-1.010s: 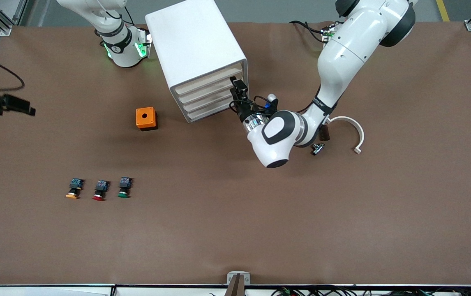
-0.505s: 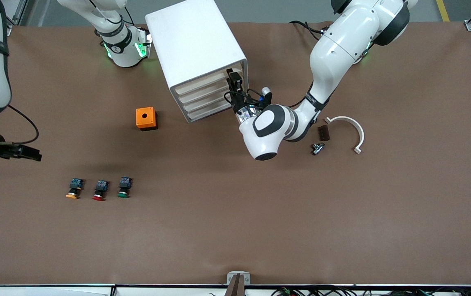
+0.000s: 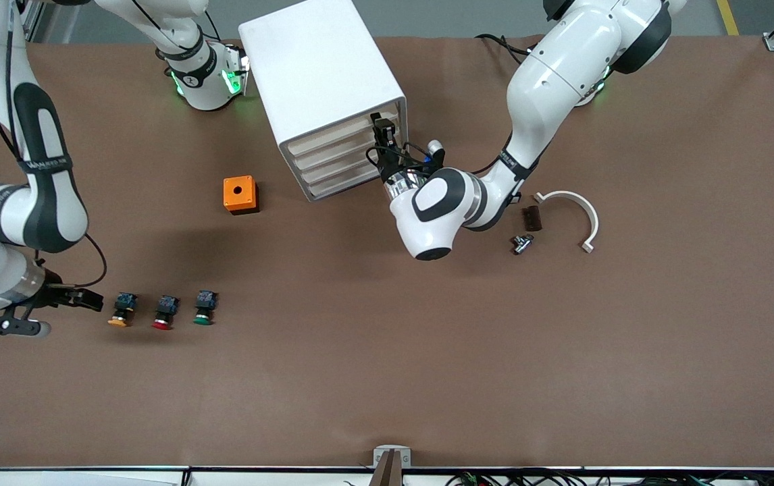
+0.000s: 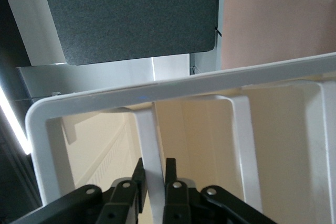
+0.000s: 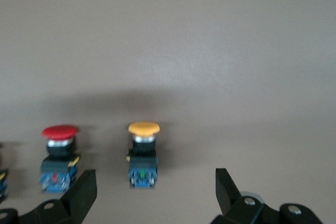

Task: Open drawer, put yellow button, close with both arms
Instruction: 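Reach the right gripper to the yellow button and grasp it, then pull the drawer out with the left gripper while the right gripper lifts the button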

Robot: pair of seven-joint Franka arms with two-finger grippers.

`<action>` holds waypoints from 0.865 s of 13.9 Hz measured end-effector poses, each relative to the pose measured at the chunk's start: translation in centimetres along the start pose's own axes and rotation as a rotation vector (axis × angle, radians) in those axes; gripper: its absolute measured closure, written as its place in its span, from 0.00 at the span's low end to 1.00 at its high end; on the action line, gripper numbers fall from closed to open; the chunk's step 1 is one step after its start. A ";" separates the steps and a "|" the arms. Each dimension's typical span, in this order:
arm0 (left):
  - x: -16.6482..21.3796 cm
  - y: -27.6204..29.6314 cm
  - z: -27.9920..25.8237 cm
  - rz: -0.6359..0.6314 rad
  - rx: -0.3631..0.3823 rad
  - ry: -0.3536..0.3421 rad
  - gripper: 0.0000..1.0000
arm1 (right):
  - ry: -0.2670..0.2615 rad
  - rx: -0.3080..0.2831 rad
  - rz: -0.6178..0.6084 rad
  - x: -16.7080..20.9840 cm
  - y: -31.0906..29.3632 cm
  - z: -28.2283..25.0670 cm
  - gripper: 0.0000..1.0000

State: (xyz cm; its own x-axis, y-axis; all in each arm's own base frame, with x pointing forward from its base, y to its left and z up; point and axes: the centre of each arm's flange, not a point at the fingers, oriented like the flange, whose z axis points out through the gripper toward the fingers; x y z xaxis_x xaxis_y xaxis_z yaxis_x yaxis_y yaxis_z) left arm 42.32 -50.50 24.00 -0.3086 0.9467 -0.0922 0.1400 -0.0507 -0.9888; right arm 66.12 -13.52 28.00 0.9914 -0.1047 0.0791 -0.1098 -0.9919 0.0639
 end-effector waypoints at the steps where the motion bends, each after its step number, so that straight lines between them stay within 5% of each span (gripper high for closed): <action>1: 0.0 0.0 -0.1 -0.007 -0.001 -0.001 0.85 | -0.002 0.011 0.014 -0.1 0.0 1.6 0.00; 7: 0.3 0.1 -0.7 -0.013 -0.003 -0.014 0.85 | -0.025 0.034 0.034 -0.6 -0.6 6.1 0.00; 12: 2.5 0.4 -5.8 -0.021 -0.012 -0.099 0.85 | -0.035 0.033 0.032 -1.4 -0.9 8.1 0.00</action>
State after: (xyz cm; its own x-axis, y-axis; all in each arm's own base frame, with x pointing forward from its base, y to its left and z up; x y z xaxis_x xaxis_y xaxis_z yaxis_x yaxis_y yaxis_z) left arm 47.04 -46.30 24.03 -0.4025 0.9116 -0.0832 0.1436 -0.0269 -0.9893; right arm 65.41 -13.08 19.82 0.9893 -0.1386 0.0462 -0.1401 -0.9897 0.0286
